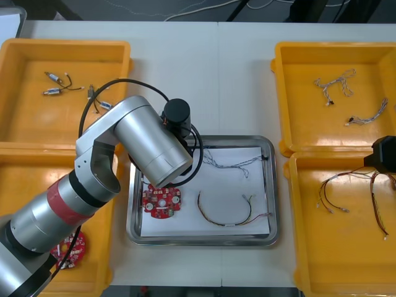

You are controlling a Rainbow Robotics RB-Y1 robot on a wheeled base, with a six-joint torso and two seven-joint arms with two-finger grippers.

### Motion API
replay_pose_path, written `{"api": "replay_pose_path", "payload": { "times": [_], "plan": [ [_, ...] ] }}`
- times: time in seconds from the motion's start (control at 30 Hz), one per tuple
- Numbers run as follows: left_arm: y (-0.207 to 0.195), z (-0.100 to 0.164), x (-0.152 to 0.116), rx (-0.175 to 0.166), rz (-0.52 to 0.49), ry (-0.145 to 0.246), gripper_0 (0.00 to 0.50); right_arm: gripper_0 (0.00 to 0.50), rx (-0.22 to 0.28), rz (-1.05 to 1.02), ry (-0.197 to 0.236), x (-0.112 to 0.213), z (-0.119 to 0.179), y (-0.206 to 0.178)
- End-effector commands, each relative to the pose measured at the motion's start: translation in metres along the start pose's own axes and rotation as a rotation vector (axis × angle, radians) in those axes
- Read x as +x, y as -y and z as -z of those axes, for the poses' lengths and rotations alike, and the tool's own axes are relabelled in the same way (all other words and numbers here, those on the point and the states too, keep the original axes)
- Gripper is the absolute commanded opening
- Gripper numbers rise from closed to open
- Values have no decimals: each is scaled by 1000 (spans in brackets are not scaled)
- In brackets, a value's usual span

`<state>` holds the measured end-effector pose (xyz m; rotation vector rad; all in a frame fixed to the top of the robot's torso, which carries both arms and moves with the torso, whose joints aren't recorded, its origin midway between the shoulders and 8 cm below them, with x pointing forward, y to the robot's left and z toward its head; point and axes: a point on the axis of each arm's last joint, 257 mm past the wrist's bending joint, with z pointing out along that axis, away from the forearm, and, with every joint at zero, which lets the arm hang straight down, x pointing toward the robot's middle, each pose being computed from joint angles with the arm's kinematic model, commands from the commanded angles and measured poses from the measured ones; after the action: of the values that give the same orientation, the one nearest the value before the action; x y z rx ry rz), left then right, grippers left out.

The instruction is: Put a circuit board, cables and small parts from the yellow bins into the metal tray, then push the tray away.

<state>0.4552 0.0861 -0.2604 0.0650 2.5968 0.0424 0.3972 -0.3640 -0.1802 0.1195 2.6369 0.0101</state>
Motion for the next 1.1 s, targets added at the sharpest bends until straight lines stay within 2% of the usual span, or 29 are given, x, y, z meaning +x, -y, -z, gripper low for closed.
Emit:
{"api": "replay_pose_path", "payload": {
  "times": [0.03, 0.27, 0.67, 0.7, 0.77, 0.83, 0.87, 0.93, 0.97, 1.1],
  "plan": [
    [21, -1, 14, 40, 75, -6, 0, 500, -2, 1, 21, -4, 4, 5],
    [23, -3, 19, 47, 82, -21, 0, 500, -2, 1, 21, -4, 4, 5],
    [26, -4, 22, 60, 91, -25, 0, 500, -2, 1, 21, -4, 4, 5],
    [25, -5, 22, 58, 92, -26, 17, 500, -2, 1, 21, -4, 4, 5],
    [26, -4, 22, 59, 93, -24, 97, 500, -2, 1, 21, -4, 4, 5],
    [25, -5, 23, 58, 95, -25, 250, 500, -2, 1, 21, -4, 4, 5],
    [25, -4, 22, 58, 94, -24, 276, 500, -2, 1, 21, -4, 4, 5],
    [25, -4, 22, 57, 96, -23, 364, 500, -2, 1, 21, -4, 4, 5],
    [26, -4, 22, 58, 96, -23, 372, 500, -2, 1, 21, -4, 4, 5],
    [26, -5, 22, 57, 100, -21, 461, 500, -2, 1, 21, -4, 4, 5]
  ]
}}
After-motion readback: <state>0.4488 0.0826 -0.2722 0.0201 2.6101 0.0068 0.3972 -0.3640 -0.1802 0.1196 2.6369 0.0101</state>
